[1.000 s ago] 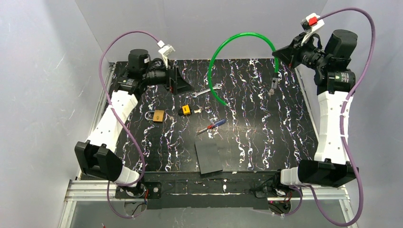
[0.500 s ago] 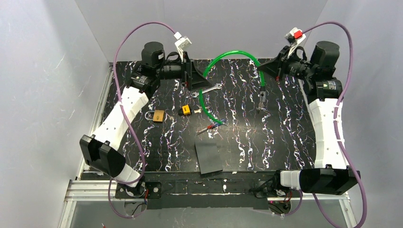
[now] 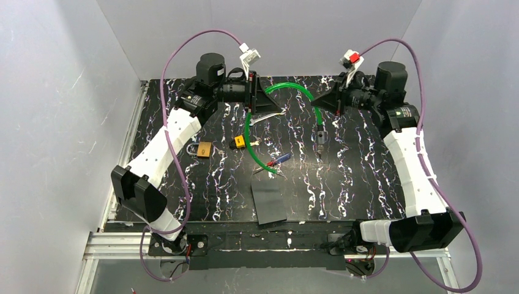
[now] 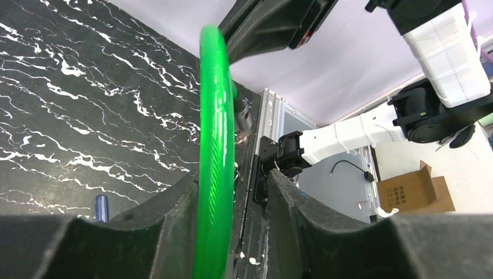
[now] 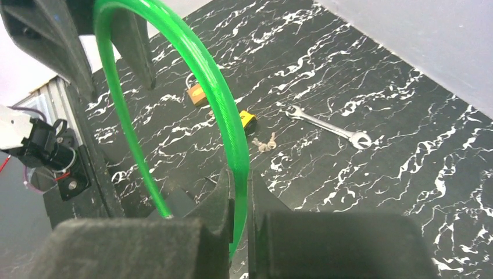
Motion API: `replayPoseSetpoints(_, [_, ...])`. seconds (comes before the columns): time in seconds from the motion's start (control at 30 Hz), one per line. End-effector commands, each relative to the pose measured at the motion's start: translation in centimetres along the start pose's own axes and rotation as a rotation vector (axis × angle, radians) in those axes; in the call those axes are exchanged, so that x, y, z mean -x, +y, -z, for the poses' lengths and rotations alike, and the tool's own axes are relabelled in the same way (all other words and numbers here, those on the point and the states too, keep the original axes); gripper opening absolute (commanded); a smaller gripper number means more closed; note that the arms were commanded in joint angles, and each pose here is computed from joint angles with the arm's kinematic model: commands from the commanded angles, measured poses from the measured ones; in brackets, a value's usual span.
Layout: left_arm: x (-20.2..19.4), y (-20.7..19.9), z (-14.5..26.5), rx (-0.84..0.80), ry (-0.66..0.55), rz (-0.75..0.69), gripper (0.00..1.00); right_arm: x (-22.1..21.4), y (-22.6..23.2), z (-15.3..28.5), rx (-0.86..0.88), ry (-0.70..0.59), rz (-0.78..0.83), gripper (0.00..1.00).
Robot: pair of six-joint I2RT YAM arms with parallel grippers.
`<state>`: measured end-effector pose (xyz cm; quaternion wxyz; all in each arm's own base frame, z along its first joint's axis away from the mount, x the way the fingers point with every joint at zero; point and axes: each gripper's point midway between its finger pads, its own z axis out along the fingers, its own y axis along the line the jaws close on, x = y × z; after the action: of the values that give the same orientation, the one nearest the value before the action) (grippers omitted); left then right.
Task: Lock with the key
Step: Pick up the lock from the center of the board.
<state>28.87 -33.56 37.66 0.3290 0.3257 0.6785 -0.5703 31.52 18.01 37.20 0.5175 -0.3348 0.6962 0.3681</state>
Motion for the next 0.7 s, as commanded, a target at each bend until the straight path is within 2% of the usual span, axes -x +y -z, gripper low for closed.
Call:
replayPoseSetpoints(0.0, [0.9,-2.6,0.4,-0.062,0.006,-0.039,0.2,1.1,2.6,-1.1,0.062,-0.038,0.079,0.01])
replayPoseSetpoints(0.07, [0.4,-2.5,0.5,-0.052,0.024,-0.026,0.03,0.8,2.8,-1.5,0.068,-0.038,0.082,0.07])
replayPoseSetpoints(0.1, [0.2,-2.6,0.7,-0.05,0.032,-0.029,0.0,0.7,2.8,-1.7,0.067,-0.038,0.082,0.13])
replayPoseSetpoints(0.17, [-0.2,-2.8,1.0,-0.044,0.044,-0.039,0.0,0.3,2.5,-1.8,0.054,-0.035,0.083,0.27])
replayPoseSetpoints(0.3, [-0.6,-3.5,1.6,-0.042,0.049,-0.056,0.0,-0.4,1.8,-1.9,0.025,-0.023,0.103,0.61])
replayPoseSetpoints(0.37, [-0.7,-3.7,1.8,-0.043,0.054,-0.059,0.0,-0.6,1.6,-1.9,0.017,-0.021,0.111,0.71])
replayPoseSetpoints(0.57, [-0.8,-4.3,2.2,-0.049,0.071,-0.064,0.0,-1.9,0.8,-1.9,-0.012,0.011,0.162,0.85])
replayPoseSetpoints(0.67, [-0.9,-4.6,2.3,-0.064,0.08,-0.056,0.0,-2.6,0.7,-1.7,-0.022,0.028,0.163,0.88])
